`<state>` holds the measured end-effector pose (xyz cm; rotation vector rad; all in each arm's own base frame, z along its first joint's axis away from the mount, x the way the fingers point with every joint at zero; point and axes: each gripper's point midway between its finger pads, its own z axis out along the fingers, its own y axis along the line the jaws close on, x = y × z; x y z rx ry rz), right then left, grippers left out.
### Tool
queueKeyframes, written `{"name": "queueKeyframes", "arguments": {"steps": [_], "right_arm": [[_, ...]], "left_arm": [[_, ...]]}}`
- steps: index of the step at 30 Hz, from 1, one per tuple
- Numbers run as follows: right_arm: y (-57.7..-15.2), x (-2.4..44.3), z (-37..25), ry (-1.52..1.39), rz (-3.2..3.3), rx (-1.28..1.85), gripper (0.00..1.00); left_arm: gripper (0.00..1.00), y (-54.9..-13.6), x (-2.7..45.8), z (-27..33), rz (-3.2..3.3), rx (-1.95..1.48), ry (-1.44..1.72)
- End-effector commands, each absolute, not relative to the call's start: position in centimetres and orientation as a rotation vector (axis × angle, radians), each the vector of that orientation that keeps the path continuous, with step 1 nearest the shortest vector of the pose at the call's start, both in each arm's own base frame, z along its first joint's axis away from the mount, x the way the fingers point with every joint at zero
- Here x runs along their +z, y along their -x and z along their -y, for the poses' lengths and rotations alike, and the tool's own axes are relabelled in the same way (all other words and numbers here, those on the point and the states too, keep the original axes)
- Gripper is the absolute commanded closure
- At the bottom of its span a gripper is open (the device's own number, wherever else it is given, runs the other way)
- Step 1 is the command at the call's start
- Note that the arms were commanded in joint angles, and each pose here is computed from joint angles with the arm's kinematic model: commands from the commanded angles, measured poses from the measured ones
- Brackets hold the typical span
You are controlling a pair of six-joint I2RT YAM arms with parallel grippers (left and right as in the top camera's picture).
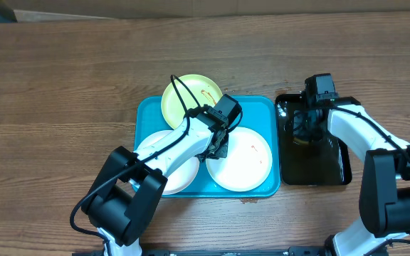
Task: Clean dirty plates on tray and stack at the side
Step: 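Dip and rub the sponge in the water of the black tray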
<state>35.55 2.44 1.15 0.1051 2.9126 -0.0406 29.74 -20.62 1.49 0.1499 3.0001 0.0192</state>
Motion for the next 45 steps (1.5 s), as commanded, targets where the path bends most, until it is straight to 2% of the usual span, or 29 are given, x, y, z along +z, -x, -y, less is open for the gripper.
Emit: {"name": "queueKeyframes", "arguments": {"steps": [1, 6, 8, 12, 20, 22, 25, 27, 29, 30, 33, 35, 36, 38, 45], "right_arm": [[-37.0, 2.7, -2.6, -0.074, -2.891, -0.037, 0.96], [-37.4, 5.8, -2.6, -0.082, -2.926, -0.048, 0.96], [-37.3, 6.7, -2.6, -0.106, -2.940, -0.048, 0.96], [-36.5, 7.1, -2.3, -0.234, -2.966, -0.061, 0.96], [-34.9, 7.2, -2.0, -0.292, -3.021, -0.100, 0.96], [-34.6, 8.0, -1.1, -0.321, -3.012, -0.173, 0.96], [-34.9, 10.0, 1.9, -0.544, -2.862, -0.402, 0.96], [-35.8, 10.5, 0.2, -0.463, -2.865, -0.246, 0.96], [-35.7, 10.4, -2.9, -0.202, -2.935, -0.009, 0.96], [-35.3, 10.3, -2.9, -0.190, -2.953, -0.013, 0.96], [-34.6, 10.2, -1.1, -0.428, -2.937, -0.153, 0.96], [-34.4, 10.0, -3.5, -0.190, -2.995, 0.033, 0.96], [-34.1, 10.0, -3.6, -0.166, -3.008, 0.039, 0.96], [-33.8, 10.0, -2.7, -0.290, -3.008, -0.029, 0.96], [-33.2, 8.5, -2.7, -0.301, -3.027, -0.031, 0.96]], "left_arm": [[0.80, -29.8, 1.6, 20.3, -2.985, 0.034, -0.155], [0.88, -29.9, 1.6, 20.4, -2.983, 0.032, -0.155], [0.96, -30.0, 1.6, 20.2, -2.978, 0.043, -0.154], [0.96, -30.8, 1.8, 19.8, -2.946, 0.070, -0.136], [0.96, -31.2, 2.0, 19.3, -2.956, 0.052, -0.100], [0.96, -31.4, 2.0, 19.1, -2.957, 0.054, -0.090], [0.96, -31.5, 2.0, 18.7, -2.960, 0.056, -0.074], [0.96, -31.4, 1.9, 18.8, -2.970, 0.038, -0.071], [0.96, -31.3, 1.9, 19.1, -2.980, 0.008, -0.068], [0.96, -31.3, 1.9, 19.3, -2.982, -0.008, -0.069], [0.96, -31.3, 1.9, 19.5, -2.982, -0.028, -0.069], [0.96, -31.3, 1.9, 19.5, -2.982, -0.029, -0.069], [0.96, -31.3, 1.9, 19.5, -2.982, -0.029, -0.069], [0.96, -31.3, 1.9, 19.5, -2.982, -0.029, -0.070], [0.96, -31.2, 1.9, 20.2, -2.992, -0.084, -0.084]]}}
